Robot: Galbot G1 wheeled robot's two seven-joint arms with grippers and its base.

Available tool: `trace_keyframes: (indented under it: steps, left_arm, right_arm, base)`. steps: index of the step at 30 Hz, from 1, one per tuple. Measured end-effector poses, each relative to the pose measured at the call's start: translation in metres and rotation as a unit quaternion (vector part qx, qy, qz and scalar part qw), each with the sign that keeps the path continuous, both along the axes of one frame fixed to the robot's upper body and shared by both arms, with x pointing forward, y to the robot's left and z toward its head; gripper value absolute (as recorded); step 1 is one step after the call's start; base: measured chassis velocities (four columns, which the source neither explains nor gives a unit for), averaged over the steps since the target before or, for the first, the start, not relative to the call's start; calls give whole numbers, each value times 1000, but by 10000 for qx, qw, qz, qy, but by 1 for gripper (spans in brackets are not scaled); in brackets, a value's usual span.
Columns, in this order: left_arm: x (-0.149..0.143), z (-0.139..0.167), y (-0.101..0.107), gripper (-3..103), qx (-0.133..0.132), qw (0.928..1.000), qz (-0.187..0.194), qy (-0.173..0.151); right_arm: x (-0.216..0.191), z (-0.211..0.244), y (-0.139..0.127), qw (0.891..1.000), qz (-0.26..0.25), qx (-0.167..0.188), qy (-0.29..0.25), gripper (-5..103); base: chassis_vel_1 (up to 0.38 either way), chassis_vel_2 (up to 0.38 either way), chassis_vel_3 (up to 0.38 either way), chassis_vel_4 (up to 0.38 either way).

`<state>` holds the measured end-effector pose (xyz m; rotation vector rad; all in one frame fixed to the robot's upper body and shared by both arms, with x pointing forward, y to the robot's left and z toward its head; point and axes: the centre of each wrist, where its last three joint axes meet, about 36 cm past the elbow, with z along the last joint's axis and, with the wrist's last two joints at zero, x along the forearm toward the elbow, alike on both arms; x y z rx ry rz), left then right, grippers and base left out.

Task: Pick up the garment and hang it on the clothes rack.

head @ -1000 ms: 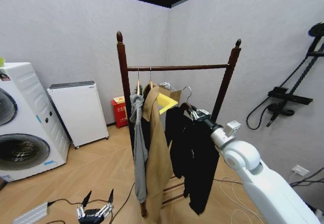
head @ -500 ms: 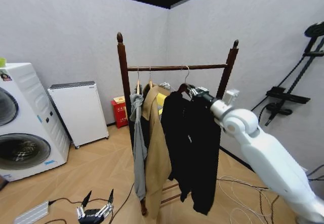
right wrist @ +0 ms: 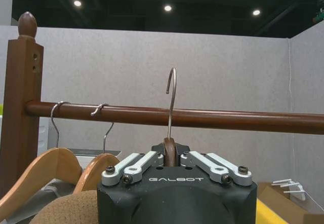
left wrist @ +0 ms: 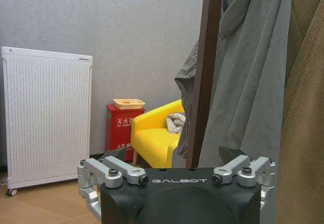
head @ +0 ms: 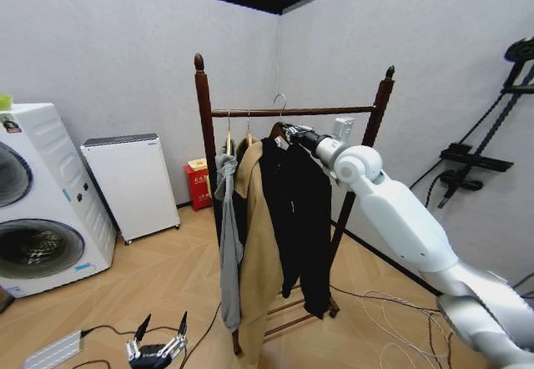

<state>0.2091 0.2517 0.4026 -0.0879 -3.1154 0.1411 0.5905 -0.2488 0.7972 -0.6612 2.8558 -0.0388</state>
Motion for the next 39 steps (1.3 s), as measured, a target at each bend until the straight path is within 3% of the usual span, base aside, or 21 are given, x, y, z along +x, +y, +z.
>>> trace_keyframes:
  steps: [23,29,32,33,34,35,39]
  left_arm:
    - [0,0,0,100,0,10000,0,0]
    - [0,0,0,100,1,10000,0,0]
    - [0,0,0,100,0,10000,0,0]
    - [0,0,0,100,0,10000,0,0]
    - [0,0,0,100,0,10000,0,0]
    - [0,0,0,100,0,10000,0,0]
    - [0,0,0,100,0,10000,0,1]
  right_arm:
    - [28,-28,14,9990,-44,-326,293,7]
    - [4,-43,15,9998,5,-57,205,33]
    - [-9,-49,11,9998,1,7,174,33]
    - [-23,-53,7,9999,15,45,129,44]
    - [-23,-53,7,9999,15,45,129,44]
    - [-42,-59,1,9999,20,81,66,56]
    - [-84,-89,-11,9997,-126,209,30,72]
  base:
    - [0,0,0,0]
    - [0,0,0,0]
    - [0,0,0,0]
    - [0,0,0,0]
    - [0,0,0,0]
    - [0,0,0,0]
    - [0,0,0,0]
